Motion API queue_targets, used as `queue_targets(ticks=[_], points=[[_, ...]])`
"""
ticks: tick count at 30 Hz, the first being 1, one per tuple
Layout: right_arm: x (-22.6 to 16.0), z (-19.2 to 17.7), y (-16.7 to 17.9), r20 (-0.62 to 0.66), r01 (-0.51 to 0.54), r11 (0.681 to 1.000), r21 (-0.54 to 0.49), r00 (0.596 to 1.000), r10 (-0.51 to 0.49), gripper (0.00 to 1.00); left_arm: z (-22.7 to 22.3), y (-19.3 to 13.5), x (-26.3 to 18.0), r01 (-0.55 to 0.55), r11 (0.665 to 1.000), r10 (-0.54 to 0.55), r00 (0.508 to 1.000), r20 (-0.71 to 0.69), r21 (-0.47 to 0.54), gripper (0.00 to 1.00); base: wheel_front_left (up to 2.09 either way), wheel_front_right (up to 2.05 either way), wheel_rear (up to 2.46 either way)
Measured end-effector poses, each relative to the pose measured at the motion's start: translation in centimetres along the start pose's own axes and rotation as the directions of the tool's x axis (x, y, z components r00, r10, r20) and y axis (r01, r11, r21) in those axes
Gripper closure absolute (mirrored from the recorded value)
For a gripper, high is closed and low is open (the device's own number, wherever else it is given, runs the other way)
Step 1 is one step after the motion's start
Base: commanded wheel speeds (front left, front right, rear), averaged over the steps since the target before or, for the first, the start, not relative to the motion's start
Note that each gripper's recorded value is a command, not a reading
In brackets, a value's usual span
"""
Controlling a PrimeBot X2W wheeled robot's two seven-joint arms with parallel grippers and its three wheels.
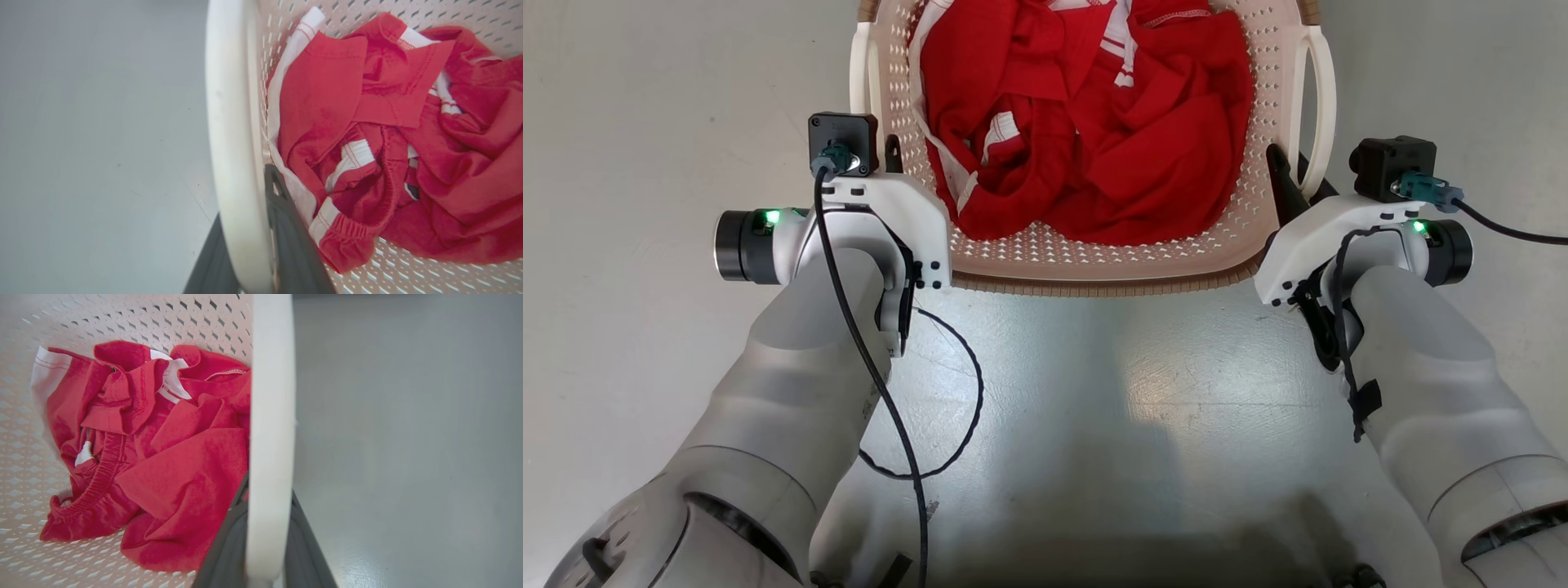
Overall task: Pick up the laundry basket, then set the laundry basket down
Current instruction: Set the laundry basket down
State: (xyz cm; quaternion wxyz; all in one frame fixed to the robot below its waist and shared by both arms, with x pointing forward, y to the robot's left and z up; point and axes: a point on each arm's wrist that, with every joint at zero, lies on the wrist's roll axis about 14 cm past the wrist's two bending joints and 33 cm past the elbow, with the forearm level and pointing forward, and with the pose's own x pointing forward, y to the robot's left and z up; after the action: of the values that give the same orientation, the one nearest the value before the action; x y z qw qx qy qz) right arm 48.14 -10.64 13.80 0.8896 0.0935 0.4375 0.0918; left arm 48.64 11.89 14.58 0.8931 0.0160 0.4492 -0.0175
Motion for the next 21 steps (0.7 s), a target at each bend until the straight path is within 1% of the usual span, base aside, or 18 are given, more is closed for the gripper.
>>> queue_targets(ticks=[5, 6, 7, 8, 9, 10, 21], points=[[0.0, -0.2, 0.0, -0.007, -0.002, 1.0, 0.0, 1.0, 0.002, 1.0, -0.3, 0.0, 0.0, -0.001, 1.0, 0.001, 1.0, -0.009, 0.001, 1.0, 0.0, 0.0, 0.0], [0.0, -0.3, 0.0, -0.009, 0.0, 1.0, 0.004, 1.0, 0.0, 1.0, -0.4, 0.0, 0.1, 0.0, 1.0, 0.0, 1.0, -0.011, 0.0, 0.76, 0.0, 0.0, 0.0], [0.0, -0.5, -0.1, -0.012, 0.003, 1.0, 0.01, 1.0, -0.003, 0.75, -0.5, -0.1, 0.1, 0.0, 1.0, 0.0, 1.0, -0.013, -0.001, 0.65, 0.0, 0.0, 0.0], [0.0, -0.6, -0.2, -0.015, 0.006, 1.0, 0.017, 1.0, -0.006, 0.55, -0.5, -0.1, 0.1, 0.0, 1.0, 0.0, 1.0, -0.014, -0.002, 0.05, 0.0, 0.0, 0.0], [0.0, -0.8, -0.3, -0.018, 0.009, 1.0, 0.022, 1.0, -0.009, 0.07, -0.6, 0.0, 0.2, -0.003, 1.0, 0.003, 1.0, -0.016, -0.005, 0.0, 0.0, 0.0, 0.0], [0.0, -0.9, -0.4, -0.019, 0.012, 1.0, 0.022, 1.0, -0.012, 0.0, -0.6, 0.3, 0.3, -0.01, 1.0, 0.01, 1.0, -0.014, -0.005, 0.0, 0.0, 0.0, 0.0], [0.0, -1.7, -1.4, -0.036, 0.042, 0.998, 0.041, 0.999, -0.041, 0.0, -1.3, 0.5, 0.6, -0.02, 1.0, 0.02, 0.999, -0.028, -0.018, 0.0, 0.0, 0.0, 0.0]])
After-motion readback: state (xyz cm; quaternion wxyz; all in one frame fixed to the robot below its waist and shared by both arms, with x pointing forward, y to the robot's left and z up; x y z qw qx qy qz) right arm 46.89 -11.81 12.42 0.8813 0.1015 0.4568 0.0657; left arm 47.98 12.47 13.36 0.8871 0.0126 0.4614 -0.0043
